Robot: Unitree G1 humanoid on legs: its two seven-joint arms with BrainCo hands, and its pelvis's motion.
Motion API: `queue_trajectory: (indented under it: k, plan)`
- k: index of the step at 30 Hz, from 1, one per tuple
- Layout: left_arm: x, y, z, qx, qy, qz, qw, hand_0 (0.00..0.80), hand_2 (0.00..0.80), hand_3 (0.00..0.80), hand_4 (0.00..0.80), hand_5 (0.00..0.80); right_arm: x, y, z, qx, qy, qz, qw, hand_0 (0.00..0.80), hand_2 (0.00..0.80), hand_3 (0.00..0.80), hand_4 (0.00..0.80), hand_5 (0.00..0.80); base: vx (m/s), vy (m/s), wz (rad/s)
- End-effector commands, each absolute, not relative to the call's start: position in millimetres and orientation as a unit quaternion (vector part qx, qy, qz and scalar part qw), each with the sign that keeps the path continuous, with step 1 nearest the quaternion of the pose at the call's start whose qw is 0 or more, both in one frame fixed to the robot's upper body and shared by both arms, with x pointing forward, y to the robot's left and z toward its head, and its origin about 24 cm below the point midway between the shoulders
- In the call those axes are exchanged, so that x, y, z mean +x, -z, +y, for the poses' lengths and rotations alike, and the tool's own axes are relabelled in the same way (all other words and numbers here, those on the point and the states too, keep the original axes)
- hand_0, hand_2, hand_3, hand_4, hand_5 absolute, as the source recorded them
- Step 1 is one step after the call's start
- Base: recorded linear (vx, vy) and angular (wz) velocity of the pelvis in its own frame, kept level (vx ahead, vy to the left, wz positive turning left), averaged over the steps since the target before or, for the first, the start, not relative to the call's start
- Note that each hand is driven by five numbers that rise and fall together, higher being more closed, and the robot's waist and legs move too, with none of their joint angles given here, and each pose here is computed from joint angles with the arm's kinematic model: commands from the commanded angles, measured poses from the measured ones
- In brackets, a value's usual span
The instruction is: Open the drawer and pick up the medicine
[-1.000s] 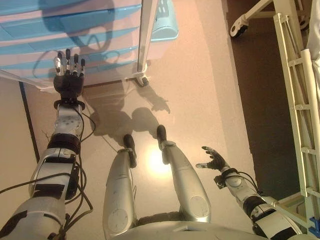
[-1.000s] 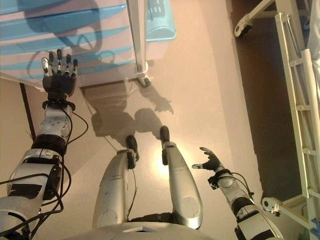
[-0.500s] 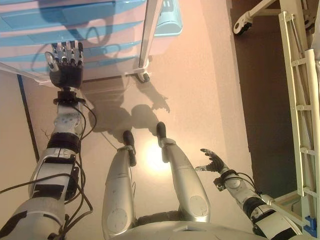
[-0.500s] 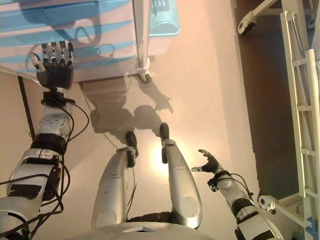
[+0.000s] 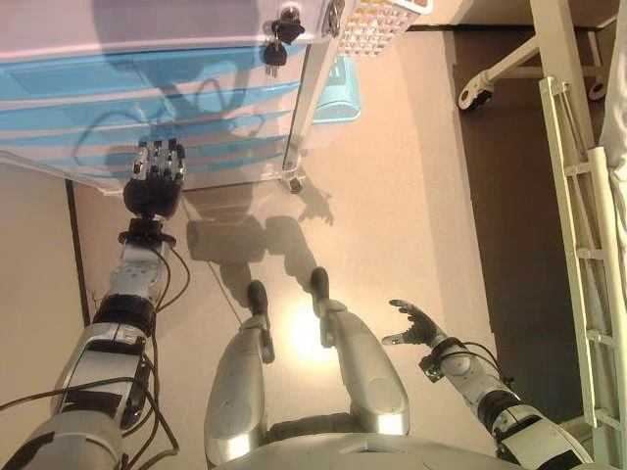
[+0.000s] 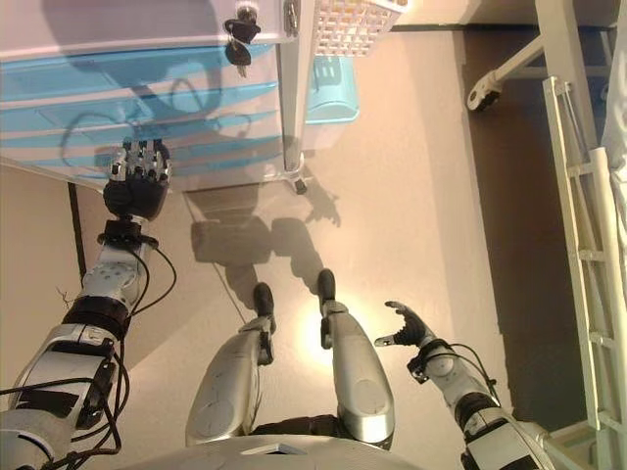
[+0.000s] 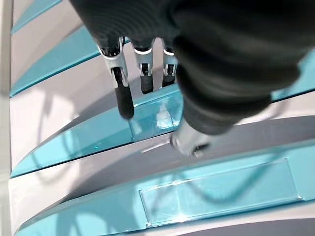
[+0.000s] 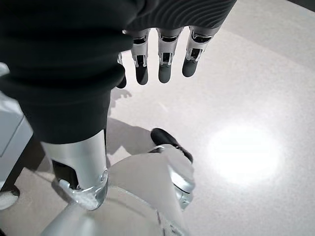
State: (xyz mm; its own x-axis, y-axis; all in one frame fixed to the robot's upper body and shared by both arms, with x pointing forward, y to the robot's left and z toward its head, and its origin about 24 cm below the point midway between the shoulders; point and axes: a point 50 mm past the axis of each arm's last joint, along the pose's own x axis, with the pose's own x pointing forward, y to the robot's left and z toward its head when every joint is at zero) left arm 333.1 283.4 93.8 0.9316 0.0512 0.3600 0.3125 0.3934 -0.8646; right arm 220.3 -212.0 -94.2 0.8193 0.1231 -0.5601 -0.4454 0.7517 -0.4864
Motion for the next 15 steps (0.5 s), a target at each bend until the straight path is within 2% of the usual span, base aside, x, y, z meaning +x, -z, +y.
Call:
queue_trajectory:
  k: [1,4,7,11,12,15]
  plan:
    - [310,-299,250,-0.373,0.473,-0.519,0.607,0.800,0.800,0.800,0.800,0.800,168,114,-256,-0.347,-0.152,0.346,0.858,0.000,0.000,0.000,0.000,0.000,0.000,0.000,0.00]
    - [311,-273,253,-0.418,0.470,-0.512,0.585,0.800,0.800,0.800,0.800,0.800,166,116,-255,-0.356,-0.163,0.351,0.851,0.000,0.000,0.000,0.000,0.000,0.002,-0.027,-0.03]
    - [312,-222,251,-0.478,0.445,-0.487,0.580,0.800,0.800,0.800,0.800,0.800,163,117,-253,-0.370,-0.181,0.351,0.841,0.000,0.000,0.000,0.000,0.000,0.010,-0.078,-0.02]
    - [302,-139,245,-0.566,0.378,-0.448,0.580,0.800,0.800,0.800,0.800,0.800,163,118,-248,-0.363,-0.181,0.351,0.844,0.000,0.000,0.000,0.000,0.000,0.017,-0.118,0.09]
    - [291,-102,239,-0.606,0.349,-0.426,0.574,0.800,0.800,0.800,0.800,0.800,164,118,-245,-0.359,-0.180,0.347,0.847,0.000,0.000,0.000,0.000,0.000,0.015,-0.147,0.16]
    - [262,-34,230,-0.682,0.266,-0.368,0.572,0.800,0.800,0.800,0.800,0.800,170,115,-245,-0.351,-0.175,0.341,0.855,0.000,0.000,0.000,0.000,0.000,-0.016,-0.135,0.26]
